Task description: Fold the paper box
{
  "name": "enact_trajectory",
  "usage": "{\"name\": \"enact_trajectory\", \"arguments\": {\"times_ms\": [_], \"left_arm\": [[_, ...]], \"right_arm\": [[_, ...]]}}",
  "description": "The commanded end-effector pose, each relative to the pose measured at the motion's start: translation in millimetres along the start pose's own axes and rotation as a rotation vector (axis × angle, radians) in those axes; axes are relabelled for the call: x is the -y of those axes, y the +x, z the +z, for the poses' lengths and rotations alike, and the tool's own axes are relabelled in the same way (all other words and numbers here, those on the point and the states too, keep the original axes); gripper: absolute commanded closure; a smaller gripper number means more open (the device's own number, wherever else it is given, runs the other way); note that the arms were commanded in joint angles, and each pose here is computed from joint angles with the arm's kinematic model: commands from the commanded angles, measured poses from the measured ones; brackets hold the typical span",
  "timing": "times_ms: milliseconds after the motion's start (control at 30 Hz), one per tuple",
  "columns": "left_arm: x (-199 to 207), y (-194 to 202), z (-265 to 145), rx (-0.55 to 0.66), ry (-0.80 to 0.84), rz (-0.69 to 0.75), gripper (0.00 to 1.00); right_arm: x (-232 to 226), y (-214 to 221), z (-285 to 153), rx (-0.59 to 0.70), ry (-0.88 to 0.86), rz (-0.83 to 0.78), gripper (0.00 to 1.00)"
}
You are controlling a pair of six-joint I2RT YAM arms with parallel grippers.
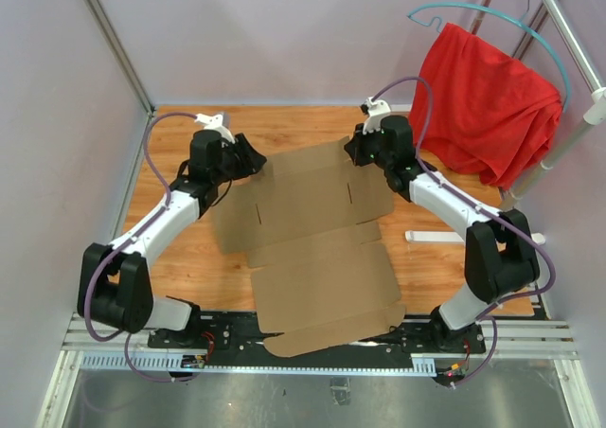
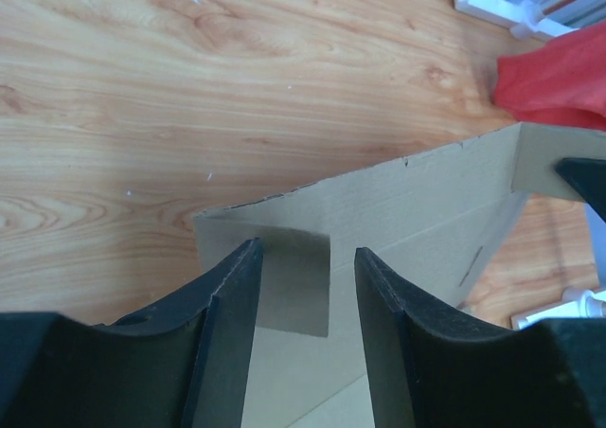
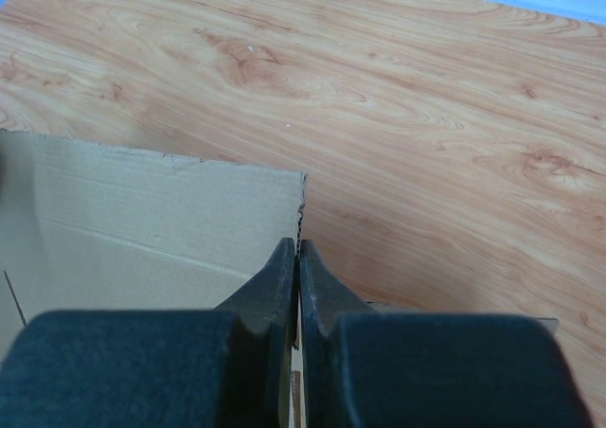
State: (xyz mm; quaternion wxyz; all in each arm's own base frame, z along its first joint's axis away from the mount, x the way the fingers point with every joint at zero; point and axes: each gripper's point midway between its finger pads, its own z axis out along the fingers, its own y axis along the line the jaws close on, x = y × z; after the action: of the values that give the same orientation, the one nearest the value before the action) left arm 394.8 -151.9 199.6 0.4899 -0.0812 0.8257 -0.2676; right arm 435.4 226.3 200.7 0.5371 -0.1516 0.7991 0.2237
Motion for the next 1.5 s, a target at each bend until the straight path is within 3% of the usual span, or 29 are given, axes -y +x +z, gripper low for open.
{"name": "enact_trajectory", "arguments": {"times_ms": [0,567,733,933,1167,1467], "left_arm": [[-1.3,2.7,19.6,-0.010,-0.004,0.006,0.52],[-53.1,35.5,78.1,-0.061,-0.155,0.013,0.56],[-56.1,34.2,84.1,-0.064,-0.158,0.005,0.56],[-54.8,36.4,89.4,-0.073,-0.144,-0.001,0.56],[-62.6,40.0,86.3,-0.081,-0.176,0.002,0.57],[-84.2,20.0,47.3,0.008,-0.278,-0.043,0.53]], "right_arm": [[-15.7,-0.9,12.0,-0.009,-0.035,-0.020,0.99],[20.4,58.7,84.7,-0.302,0.084,0.018,0.96],[27.3,76.3,102.4,-0.381,0.091,0.030,0.89],[21.6,85.2,111.9,-0.415,0.045,0.037,0.68],[21.9,91.9,112.9,-0.434,0.041,0.038,0.55],[2.4,92.2,115.5,-0.436,-0.015,0.032,0.52]]}}
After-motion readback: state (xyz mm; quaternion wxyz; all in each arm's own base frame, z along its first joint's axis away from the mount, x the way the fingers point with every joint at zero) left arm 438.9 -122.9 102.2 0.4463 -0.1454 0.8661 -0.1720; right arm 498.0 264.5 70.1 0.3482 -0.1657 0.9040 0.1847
